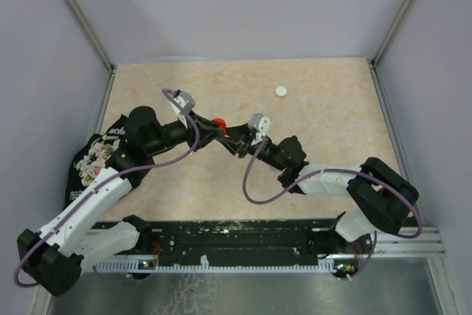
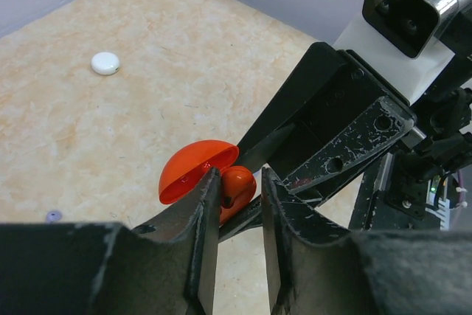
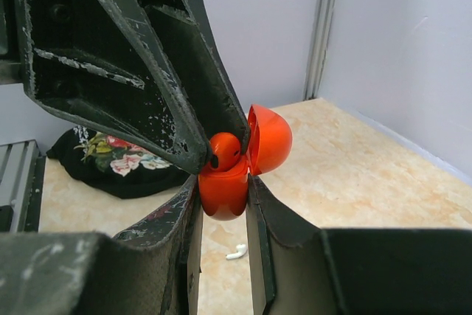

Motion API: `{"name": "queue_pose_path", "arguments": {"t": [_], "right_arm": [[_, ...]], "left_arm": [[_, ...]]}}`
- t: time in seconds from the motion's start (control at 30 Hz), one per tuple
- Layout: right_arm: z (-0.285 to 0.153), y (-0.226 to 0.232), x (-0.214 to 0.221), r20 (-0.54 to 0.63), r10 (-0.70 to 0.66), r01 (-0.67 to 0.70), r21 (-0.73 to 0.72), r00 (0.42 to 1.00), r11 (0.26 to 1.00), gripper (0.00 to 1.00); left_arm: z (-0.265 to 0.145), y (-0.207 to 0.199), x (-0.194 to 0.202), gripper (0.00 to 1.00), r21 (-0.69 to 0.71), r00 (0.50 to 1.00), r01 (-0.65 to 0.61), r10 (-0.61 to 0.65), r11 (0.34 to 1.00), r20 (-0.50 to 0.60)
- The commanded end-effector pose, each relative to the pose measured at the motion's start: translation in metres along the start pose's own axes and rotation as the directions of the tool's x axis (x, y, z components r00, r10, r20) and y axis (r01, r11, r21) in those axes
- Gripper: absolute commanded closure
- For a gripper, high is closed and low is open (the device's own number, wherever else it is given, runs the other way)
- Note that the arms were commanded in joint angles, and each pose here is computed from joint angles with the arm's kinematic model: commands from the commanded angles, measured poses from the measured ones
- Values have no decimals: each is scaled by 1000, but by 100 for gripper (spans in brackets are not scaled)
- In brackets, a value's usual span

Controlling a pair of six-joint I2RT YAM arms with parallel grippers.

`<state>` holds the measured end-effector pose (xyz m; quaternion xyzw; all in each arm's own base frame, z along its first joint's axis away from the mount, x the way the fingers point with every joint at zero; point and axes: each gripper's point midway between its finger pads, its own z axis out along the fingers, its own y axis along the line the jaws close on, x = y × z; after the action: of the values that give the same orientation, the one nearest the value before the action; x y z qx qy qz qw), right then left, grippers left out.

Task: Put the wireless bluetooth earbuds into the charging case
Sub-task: Place the earbud in the charging case, then pick up the earbud from the center of the board.

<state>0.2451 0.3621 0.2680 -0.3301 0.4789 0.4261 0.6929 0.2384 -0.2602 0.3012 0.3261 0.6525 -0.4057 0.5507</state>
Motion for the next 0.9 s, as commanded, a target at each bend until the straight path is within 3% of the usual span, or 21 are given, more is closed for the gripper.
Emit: {"name": "queue_pose_path", "arguments": {"t": [0.0, 0.2, 0.43, 0.87], "right_arm": [[10, 4, -51, 165, -43, 47, -20, 985, 999, 100], [7, 0, -48, 160, -48, 47, 5, 986, 999, 100], [3, -2, -43, 148, -53, 51, 22, 988, 998, 100], [-6, -13, -35, 98, -75, 67, 77, 992, 995, 100]], "left_arm": [[-3, -9, -4, 62, 28, 1000, 10, -10, 1000, -19], [-6, -12, -20, 43, 15, 1000, 23, -23, 1000, 12], [-10, -11, -35, 31, -16, 998, 50, -49, 999, 29], [-15, 11, -48, 26, -184, 991, 134, -136, 974, 5]]}}
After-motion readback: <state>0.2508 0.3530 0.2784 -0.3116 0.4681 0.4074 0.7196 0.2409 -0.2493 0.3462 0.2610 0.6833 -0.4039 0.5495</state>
